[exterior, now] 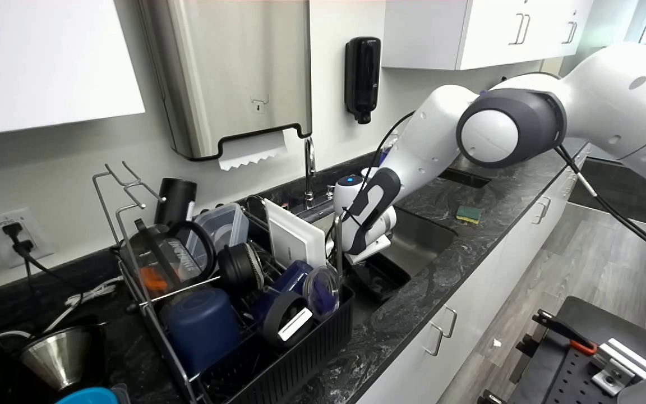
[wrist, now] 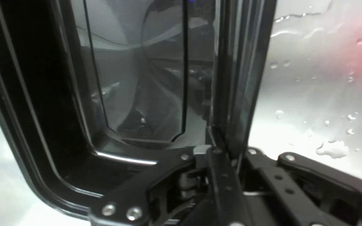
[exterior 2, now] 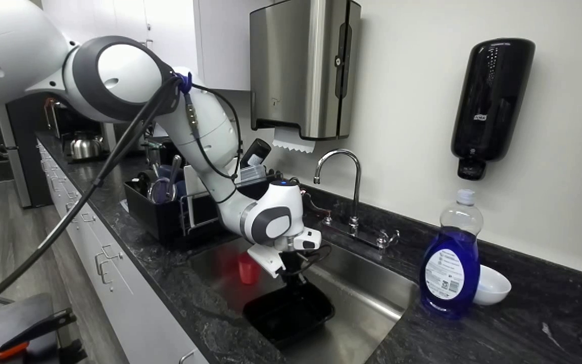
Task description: Put the black box in the sink on the dish rack
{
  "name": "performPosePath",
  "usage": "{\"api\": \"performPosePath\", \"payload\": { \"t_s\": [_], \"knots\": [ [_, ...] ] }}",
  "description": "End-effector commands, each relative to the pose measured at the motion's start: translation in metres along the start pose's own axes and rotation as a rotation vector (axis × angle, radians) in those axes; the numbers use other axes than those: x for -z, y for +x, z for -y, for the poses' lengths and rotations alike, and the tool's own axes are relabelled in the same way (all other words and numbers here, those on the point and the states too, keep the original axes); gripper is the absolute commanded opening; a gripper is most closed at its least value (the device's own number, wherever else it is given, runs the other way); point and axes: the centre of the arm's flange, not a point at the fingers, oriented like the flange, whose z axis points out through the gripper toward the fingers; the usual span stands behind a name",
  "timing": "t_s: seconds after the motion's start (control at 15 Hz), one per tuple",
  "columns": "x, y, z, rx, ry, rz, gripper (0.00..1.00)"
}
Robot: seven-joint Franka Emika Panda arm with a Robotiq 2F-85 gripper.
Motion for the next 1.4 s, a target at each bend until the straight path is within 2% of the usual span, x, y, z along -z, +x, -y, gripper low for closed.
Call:
{"api": "performPosePath", "payload": {
  "t_s": [0.0,0.53,1.07,1.33],
  "knots": [
    [0.028,-0.004,-0.005,0.031,-0.01,-0.009,0.0],
    [0.127,-0.008,-0.021,0.09,0.05,-0.134,0.01],
    [0.183,-0.052,-0.034,0.117,0.082,-0.152,0.01],
    [0.214,-0.074,-0.035,0.157,0.157,-0.196,0.01]
  ]
}}
